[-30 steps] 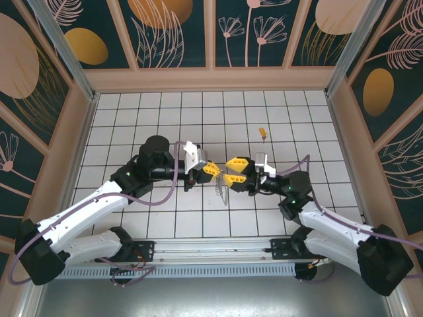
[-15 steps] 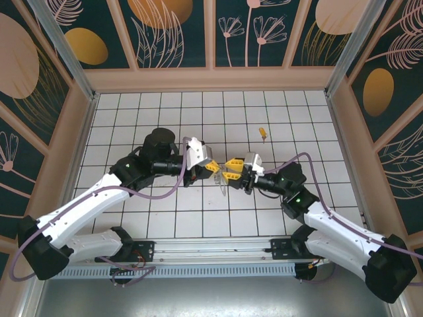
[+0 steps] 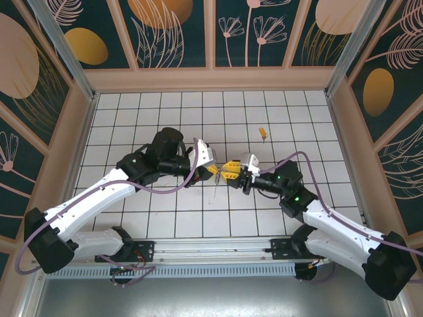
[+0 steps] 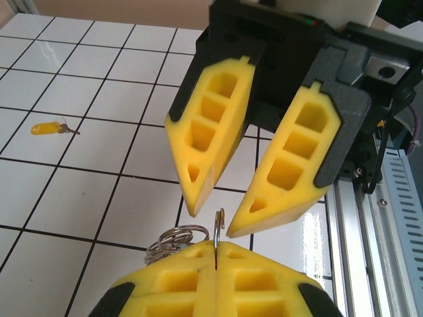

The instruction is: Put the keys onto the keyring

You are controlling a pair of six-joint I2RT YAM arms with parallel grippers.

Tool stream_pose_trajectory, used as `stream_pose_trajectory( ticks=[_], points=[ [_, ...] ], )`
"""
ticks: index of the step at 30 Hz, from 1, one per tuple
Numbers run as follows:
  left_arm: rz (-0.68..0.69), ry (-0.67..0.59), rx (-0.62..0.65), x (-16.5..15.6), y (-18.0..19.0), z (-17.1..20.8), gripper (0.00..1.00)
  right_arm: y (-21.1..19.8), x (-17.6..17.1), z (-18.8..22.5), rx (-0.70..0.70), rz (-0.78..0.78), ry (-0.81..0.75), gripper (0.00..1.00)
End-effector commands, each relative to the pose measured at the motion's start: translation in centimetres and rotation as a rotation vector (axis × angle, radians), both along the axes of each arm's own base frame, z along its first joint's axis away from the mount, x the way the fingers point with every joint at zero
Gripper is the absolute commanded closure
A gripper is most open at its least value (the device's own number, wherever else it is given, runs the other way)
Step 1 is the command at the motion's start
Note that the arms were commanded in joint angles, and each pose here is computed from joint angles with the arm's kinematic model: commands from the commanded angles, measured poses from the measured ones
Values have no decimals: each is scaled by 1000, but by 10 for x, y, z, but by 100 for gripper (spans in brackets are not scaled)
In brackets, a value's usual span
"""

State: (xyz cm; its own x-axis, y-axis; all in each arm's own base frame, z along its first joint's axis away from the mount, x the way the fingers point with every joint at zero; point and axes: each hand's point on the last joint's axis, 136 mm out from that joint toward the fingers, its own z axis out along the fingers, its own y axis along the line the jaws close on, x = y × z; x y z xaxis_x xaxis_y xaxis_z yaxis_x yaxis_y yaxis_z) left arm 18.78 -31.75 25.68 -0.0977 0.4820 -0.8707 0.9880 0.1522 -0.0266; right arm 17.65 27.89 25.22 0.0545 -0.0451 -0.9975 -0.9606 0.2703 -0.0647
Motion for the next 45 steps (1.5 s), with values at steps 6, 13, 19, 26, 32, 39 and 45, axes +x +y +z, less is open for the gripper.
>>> stream_pose_trajectory(
  ticks=[6, 13, 19, 26, 32, 39, 45],
  points=[
    [-23, -18, -9, 0, -4, 7, 100, 9, 2, 19, 29, 13, -59, 84],
    [-20, -14, -6, 1, -5, 5, 100, 14, 0, 20, 40, 33, -58, 100],
    [-6, -31, -58, -1, -3, 13, 81, 11, -7, 25, 86, 50, -70, 100],
    [-35, -25, -205, -15, -4, 29, 70, 4, -32, 45, 211, 149, -113, 100],
    [-74, -22, -290, -28, -2, 45, 76, -6, -46, 63, 346, 209, -126, 100],
    [-95, -24, -341, -36, 1, 54, 85, -10, -51, 69, 413, 252, -112, 100],
    [-124, -18, -382, -39, -2, 57, 85, -9, -50, 69, 415, 260, -101, 100]
  ],
)
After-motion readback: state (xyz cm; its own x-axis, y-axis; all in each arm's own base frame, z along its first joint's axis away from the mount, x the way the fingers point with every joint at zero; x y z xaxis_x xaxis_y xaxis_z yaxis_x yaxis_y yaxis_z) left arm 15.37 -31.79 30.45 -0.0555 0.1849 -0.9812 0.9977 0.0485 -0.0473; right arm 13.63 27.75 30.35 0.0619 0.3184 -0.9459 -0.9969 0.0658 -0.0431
